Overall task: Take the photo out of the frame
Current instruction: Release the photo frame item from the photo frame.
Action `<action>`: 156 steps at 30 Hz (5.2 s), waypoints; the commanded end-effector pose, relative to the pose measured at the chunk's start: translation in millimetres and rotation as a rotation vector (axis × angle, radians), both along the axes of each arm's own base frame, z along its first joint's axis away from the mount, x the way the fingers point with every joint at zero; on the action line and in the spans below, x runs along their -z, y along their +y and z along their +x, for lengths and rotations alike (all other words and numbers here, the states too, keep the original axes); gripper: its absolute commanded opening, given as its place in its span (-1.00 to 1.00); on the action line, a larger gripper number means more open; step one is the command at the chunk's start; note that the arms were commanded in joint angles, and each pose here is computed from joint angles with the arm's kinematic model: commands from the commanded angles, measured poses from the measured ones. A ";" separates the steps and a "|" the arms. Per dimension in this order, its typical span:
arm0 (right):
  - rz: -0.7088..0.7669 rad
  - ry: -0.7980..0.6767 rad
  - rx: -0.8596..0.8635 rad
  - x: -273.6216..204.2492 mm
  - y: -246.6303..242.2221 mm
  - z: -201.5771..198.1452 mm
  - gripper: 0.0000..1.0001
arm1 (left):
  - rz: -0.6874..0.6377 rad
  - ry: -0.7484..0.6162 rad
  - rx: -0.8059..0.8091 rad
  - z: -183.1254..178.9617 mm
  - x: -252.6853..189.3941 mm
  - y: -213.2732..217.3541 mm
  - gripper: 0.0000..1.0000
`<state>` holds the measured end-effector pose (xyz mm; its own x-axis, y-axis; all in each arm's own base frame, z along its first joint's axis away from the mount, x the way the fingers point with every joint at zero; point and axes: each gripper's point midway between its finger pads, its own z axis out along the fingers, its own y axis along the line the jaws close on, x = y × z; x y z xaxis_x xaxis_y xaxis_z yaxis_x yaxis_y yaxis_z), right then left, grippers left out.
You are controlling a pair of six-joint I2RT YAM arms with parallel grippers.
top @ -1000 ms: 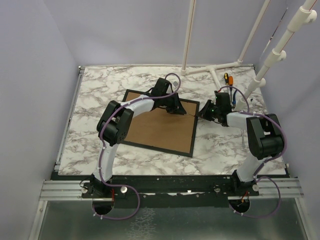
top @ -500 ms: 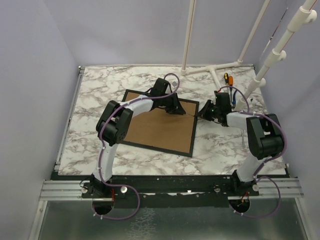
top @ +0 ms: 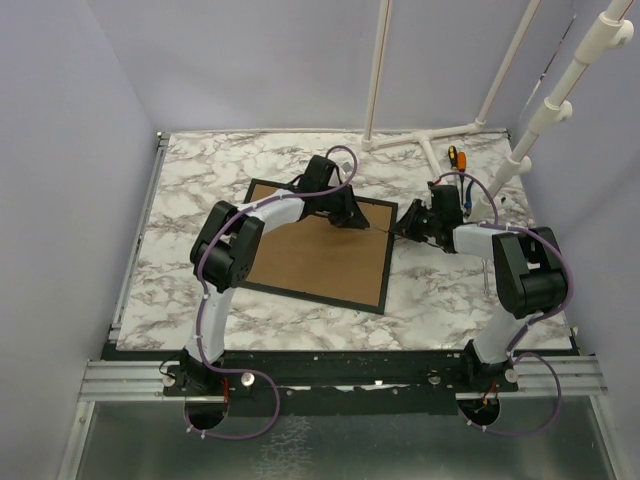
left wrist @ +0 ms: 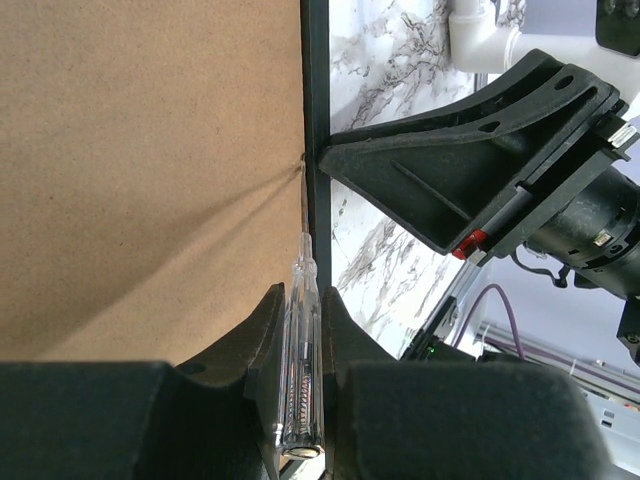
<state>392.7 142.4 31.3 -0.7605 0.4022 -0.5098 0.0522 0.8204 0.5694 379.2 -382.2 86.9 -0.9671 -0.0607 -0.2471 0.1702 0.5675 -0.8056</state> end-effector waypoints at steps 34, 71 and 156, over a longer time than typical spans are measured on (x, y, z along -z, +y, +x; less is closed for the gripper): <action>0.038 0.008 -0.009 5.9 2.2 -0.7 -0.50 | -0.016 0.023 -0.006 2.0 0.3 1.0 -1.00; 0.056 -0.004 -0.031 2.0 6.2 -1.7 -0.49 | -0.007 0.040 -0.001 1.0 10.3 -6.2 -1.00; -0.001 -0.002 -0.168 4.3 56.6 -17.7 -0.97 | -0.022 0.124 -0.114 -52.5 -69.5 -131.3 -1.00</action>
<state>408.8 132.0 32.5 -0.7103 0.3623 -0.6035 0.0487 0.8806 0.4714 380.2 -435.8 101.0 -0.9421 -0.2807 -0.1832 -0.0757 0.7105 -0.6996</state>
